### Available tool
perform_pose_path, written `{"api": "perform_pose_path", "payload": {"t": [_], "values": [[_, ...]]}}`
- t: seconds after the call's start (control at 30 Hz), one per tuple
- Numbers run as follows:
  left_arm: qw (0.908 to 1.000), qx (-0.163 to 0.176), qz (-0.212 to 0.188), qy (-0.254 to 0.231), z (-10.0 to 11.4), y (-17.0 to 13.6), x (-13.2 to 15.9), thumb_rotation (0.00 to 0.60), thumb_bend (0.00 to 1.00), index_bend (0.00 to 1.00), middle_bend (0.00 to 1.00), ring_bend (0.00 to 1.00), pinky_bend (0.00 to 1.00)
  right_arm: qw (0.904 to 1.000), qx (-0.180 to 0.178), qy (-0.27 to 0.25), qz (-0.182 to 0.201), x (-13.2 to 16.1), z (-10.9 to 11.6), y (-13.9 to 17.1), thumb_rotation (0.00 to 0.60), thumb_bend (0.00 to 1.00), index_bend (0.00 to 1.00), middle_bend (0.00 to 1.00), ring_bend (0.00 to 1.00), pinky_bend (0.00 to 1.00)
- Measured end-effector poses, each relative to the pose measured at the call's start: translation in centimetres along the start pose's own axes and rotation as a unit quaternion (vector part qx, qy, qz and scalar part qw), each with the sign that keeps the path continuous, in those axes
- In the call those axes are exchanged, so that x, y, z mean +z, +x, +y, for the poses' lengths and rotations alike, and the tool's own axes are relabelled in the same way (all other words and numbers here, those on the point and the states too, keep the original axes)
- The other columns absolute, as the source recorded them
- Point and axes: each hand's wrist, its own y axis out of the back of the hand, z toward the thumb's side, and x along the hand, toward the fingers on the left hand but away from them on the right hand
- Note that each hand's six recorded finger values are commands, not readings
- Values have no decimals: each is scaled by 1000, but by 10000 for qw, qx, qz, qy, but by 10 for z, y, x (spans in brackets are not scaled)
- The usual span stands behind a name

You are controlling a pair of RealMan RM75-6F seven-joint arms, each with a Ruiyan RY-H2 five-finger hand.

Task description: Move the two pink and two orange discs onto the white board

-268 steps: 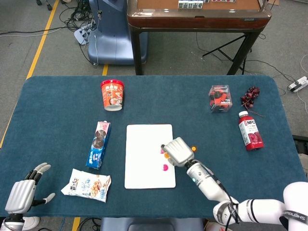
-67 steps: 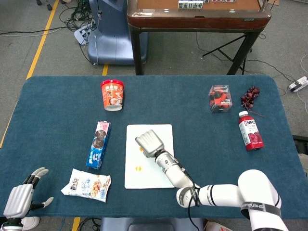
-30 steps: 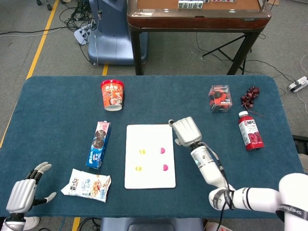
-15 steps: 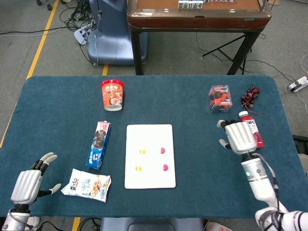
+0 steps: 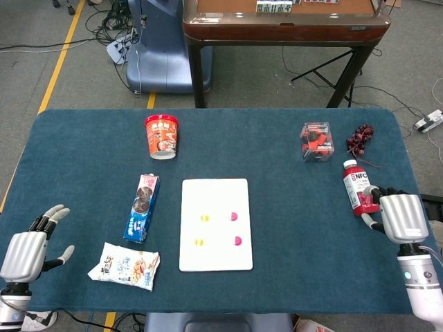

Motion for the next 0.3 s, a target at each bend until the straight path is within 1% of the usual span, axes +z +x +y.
{"api": "perform_pose_path", "payload": {"t": [0.3], "values": [[10000,-19,-13,19,5,0,0,600,283,215,167,217,607,9999,1,-79,-88,-12,-1,9,600,132,425,536,519,629]]}}
